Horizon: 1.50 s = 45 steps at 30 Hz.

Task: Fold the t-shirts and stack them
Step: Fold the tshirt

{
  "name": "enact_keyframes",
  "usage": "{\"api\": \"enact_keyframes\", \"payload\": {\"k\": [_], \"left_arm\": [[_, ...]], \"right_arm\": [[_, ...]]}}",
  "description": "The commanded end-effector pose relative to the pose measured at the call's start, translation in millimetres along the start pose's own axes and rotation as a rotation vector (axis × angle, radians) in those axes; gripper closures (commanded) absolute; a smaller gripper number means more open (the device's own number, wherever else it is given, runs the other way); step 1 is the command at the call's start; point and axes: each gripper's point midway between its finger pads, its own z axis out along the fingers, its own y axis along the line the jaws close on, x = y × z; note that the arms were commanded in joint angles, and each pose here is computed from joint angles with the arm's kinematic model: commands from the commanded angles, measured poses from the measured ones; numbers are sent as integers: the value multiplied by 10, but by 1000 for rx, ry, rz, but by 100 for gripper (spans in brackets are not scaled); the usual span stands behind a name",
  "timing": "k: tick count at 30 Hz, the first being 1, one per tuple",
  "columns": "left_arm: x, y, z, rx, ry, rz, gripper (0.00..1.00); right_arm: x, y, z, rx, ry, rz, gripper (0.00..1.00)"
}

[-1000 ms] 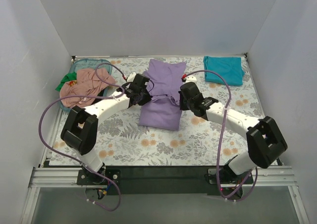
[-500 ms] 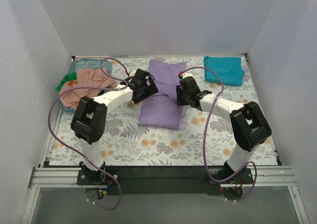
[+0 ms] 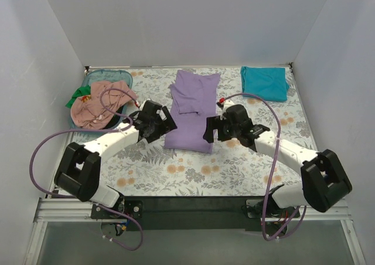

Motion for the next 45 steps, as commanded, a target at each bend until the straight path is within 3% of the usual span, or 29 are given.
{"api": "enact_keyframes", "payload": {"k": [1, 7, 10, 13, 14, 15, 19, 21, 23, 24, 25, 27, 32, 37, 45], "left_arm": [[326, 185, -100, 17, 77, -47, 2], [578, 451, -145, 23, 92, -78, 2], [607, 463, -102, 24, 99, -78, 8], [631, 482, -4, 5, 113, -68, 16], [688, 471, 14, 10, 146, -62, 19], [713, 489, 36, -2, 158, -67, 29], [782, 541, 109, -27, 187, -64, 39], [771, 574, 143, -45, 178, -61, 48], [791, 588, 178, -55, 190, -53, 68], [812, 588, 186, -54, 201, -53, 79], [833, 592, 193, -56, 211, -54, 100], [879, 585, 219, -53, 238, -49, 100], [951, 661, 117, -48, 236, -77, 100], [1207, 952, -141, -45, 197, -98, 100], [1822, 1227, -561, -80, 264, -87, 100]], "right_arm": [[382, 242, -95, -136, 63, 54, 2], [684, 237, -157, -182, 53, 109, 6], [711, 241, -90, -189, 66, 109, 12], [748, 158, 51, -149, 90, 109, 28], [747, 136, 80, -136, 93, 108, 38], [741, 81, 118, -105, 89, 111, 42], [753, -21, 237, -48, 103, 110, 52], [824, -55, 297, -33, 129, 114, 58], [858, -50, 343, -37, 149, 117, 70], [868, -41, 348, -43, 155, 118, 76], [884, -36, 352, -47, 162, 121, 80], [874, 11, 330, -71, 164, 120, 90], [934, 71, 133, -100, 163, 122, 98], [1281, 102, -123, -117, 188, 133, 99], [1952, 389, -460, -136, 260, 133, 99]]}}
